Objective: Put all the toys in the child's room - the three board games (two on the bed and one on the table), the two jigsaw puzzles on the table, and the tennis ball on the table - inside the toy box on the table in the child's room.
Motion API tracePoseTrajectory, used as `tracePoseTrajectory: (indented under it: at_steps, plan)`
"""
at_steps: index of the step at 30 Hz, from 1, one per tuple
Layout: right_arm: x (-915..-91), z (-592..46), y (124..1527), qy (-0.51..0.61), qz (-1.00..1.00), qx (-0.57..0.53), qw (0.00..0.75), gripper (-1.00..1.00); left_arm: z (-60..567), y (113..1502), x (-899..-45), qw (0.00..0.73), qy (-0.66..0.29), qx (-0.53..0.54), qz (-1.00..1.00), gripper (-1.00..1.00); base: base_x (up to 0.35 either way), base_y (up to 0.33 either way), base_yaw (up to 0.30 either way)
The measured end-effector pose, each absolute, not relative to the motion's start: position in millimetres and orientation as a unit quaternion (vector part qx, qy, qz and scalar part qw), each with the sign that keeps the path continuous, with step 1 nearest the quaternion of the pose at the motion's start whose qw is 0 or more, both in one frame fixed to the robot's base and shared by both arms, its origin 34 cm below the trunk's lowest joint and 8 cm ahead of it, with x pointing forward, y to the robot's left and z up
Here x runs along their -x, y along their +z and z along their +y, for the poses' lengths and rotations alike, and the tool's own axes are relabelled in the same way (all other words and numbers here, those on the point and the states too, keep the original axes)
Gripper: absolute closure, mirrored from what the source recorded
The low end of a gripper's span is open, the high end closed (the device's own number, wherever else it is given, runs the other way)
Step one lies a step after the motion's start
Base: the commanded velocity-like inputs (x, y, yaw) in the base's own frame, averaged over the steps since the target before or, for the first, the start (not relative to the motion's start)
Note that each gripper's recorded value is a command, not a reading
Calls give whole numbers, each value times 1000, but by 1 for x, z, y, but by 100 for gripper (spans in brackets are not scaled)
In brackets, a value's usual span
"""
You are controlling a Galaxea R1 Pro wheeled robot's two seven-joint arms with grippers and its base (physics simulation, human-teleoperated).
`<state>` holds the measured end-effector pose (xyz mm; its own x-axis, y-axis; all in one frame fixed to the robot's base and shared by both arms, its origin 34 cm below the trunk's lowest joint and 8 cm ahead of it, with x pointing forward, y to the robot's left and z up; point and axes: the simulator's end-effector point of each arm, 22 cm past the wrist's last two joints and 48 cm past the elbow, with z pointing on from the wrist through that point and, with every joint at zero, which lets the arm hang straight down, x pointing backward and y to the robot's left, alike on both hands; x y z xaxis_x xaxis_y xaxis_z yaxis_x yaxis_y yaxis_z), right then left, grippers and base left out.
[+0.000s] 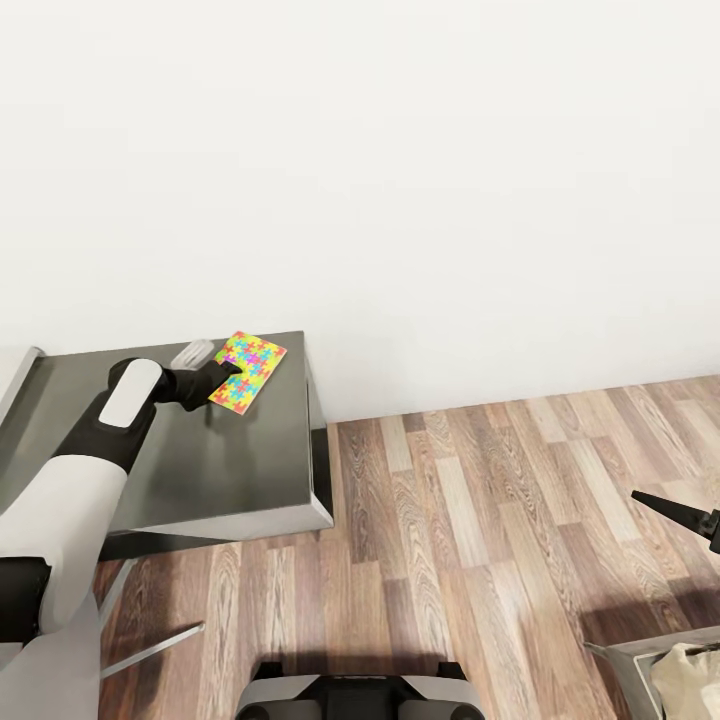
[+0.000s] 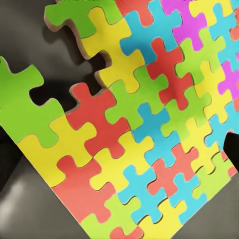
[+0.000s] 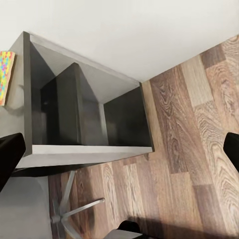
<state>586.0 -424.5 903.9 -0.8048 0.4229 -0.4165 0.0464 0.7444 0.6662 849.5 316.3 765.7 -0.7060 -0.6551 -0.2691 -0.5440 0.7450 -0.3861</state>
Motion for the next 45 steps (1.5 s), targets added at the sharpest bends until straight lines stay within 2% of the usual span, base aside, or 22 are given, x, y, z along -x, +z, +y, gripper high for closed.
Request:
tracePoseTrajectory:
  at_steps: [45]
  plan:
    - [-589,-426,899,329,892,-134,280,-100,335,782,-836,232,-166,337,897,-100,0,26,-1]
